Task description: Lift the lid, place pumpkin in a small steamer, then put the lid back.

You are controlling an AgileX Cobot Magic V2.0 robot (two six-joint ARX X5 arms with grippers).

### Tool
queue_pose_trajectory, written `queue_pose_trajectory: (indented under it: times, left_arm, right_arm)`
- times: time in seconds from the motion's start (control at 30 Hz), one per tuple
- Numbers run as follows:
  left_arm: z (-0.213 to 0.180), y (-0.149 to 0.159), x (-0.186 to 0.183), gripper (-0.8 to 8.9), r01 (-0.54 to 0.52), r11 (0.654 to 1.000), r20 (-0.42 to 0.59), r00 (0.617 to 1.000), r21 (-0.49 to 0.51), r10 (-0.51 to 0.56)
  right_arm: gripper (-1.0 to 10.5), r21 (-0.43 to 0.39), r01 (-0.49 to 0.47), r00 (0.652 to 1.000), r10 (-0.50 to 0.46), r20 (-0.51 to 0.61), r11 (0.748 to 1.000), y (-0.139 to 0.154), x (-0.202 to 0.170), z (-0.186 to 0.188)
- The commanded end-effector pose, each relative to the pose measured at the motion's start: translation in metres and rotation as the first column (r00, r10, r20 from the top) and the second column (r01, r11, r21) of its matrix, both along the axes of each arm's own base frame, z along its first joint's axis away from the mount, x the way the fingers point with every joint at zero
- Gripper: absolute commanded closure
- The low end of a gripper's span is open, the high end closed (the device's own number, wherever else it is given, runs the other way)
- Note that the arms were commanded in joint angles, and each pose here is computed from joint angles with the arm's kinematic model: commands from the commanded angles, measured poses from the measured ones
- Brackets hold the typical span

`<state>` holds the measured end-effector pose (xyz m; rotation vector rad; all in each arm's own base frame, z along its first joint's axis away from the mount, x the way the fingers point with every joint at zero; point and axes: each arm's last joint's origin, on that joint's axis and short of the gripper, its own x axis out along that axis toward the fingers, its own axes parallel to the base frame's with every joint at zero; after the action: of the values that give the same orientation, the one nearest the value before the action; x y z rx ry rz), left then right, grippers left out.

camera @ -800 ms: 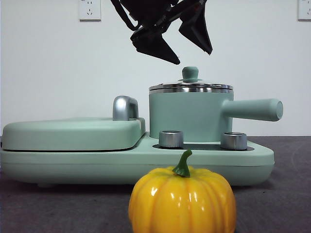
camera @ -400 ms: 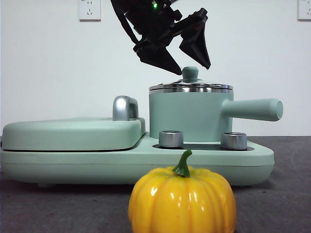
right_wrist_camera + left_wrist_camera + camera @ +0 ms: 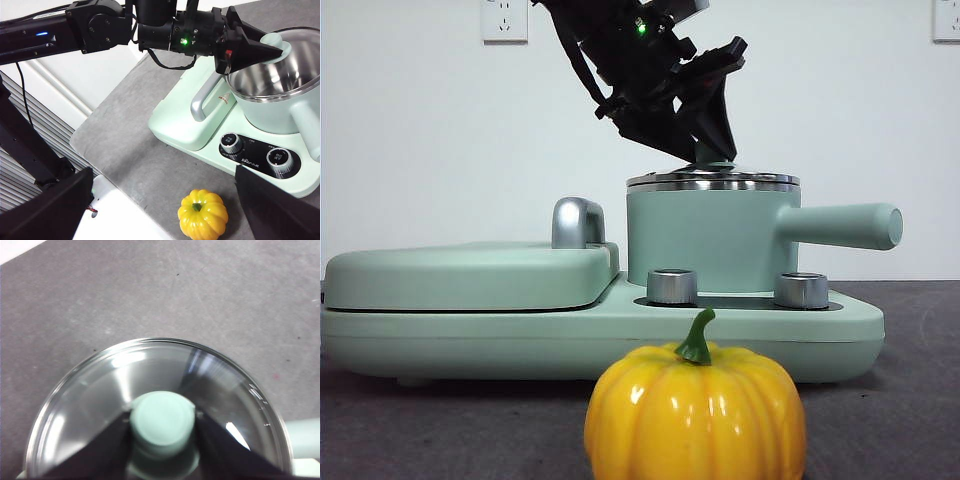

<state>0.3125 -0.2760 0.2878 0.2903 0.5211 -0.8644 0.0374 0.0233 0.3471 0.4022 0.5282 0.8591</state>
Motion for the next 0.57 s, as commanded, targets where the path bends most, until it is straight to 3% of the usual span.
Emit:
queue_pose_trajectory:
  times: [0.03,0.13,0.57]
  left_arm:
    - [-0.002,-0.006,0.002,7.26,0.013,1.0,-0.002,1.0,0.009,-0.013]
    - [-0.002,-0.007,0.002,7.95,0.013,1.0,0.0,1.0,0.008,-0.013]
    - [0.034,-0.003,-0.001,7.99,0.012,0.999,0.059,0.998,-0.044,-0.009]
  right_arm:
    - [5.0,0.004,0.005,1.0,-0.005,0.014,1.0,0.0,-0.002,0.004]
    - [5.0,0.005,0.006,1.0,-0.006,0.013,1.0,0.0,-0.002,0.004]
    - [5.0,0.004,0.006,1.0,-0.006,0.021,1.0,0.0,-0.001,0.005]
